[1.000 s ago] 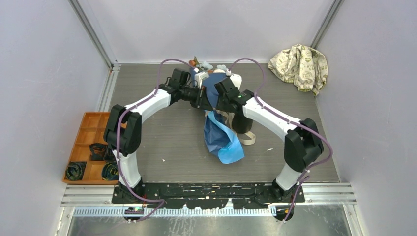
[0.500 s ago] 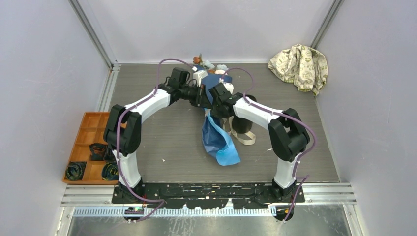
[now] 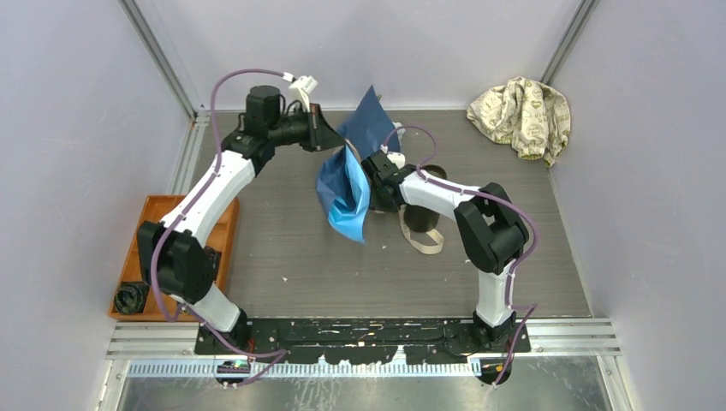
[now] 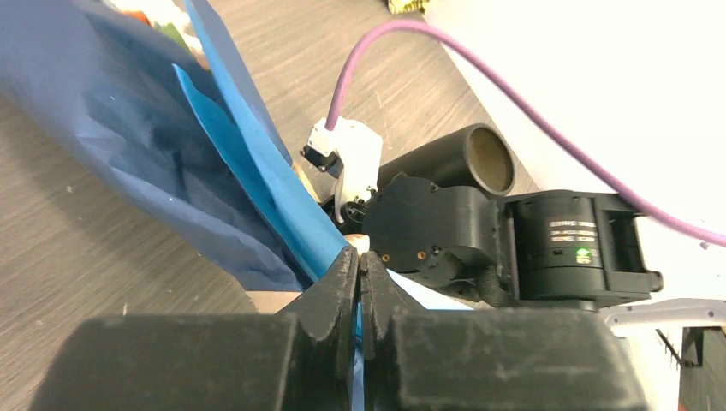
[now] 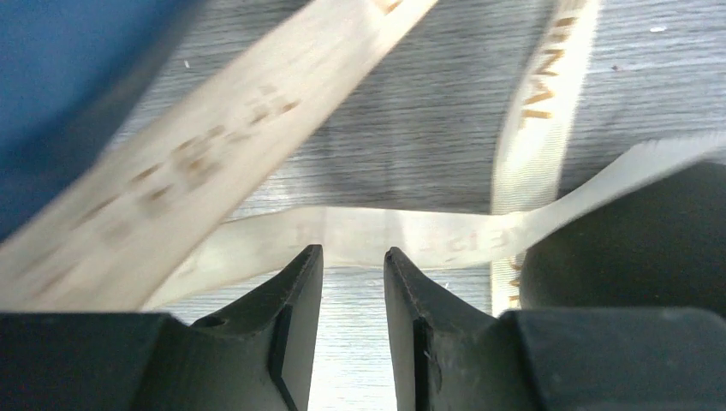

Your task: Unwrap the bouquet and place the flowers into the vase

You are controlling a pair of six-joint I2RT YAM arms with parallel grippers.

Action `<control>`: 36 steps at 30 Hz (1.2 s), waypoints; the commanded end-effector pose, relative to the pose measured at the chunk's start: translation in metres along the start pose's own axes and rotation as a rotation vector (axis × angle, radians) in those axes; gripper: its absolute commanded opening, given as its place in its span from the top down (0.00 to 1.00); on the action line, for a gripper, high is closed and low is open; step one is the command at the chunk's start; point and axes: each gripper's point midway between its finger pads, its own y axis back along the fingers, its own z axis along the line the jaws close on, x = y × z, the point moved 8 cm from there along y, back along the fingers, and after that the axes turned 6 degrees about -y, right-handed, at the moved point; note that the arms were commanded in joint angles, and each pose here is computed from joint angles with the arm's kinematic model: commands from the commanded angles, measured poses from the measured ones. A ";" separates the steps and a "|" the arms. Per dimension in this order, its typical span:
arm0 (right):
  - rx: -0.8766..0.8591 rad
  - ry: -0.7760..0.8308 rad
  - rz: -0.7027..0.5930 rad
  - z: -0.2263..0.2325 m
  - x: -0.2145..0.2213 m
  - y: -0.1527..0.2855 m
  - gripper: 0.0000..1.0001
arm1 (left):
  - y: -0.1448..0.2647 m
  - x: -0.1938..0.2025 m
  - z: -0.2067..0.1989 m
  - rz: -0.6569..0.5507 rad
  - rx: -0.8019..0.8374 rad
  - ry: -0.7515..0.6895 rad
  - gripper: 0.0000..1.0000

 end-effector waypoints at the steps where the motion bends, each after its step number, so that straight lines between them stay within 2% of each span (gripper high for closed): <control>1: 0.021 0.001 -0.051 0.002 -0.013 0.005 0.62 | 0.025 -0.029 -0.019 -0.108 -0.006 -0.020 0.95; 8: -0.002 -0.002 -0.076 0.002 -0.019 0.021 0.62 | 0.011 -0.011 -0.001 -0.058 -0.032 0.041 0.96; 14: -0.042 -0.011 -0.127 0.003 -0.032 0.055 0.62 | -0.013 0.013 0.030 -0.019 -0.026 0.133 0.96; 21: -0.174 -0.053 -0.203 0.004 -0.043 0.107 0.61 | -0.040 0.052 0.061 0.053 -0.037 0.230 0.96; 24: -0.230 -0.048 -0.196 0.006 -0.041 0.118 0.58 | -0.046 0.058 0.066 0.053 -0.028 0.252 0.96; 36: -0.274 0.032 -0.110 0.033 -0.014 0.086 0.54 | -0.050 0.039 0.062 0.021 0.004 0.250 0.96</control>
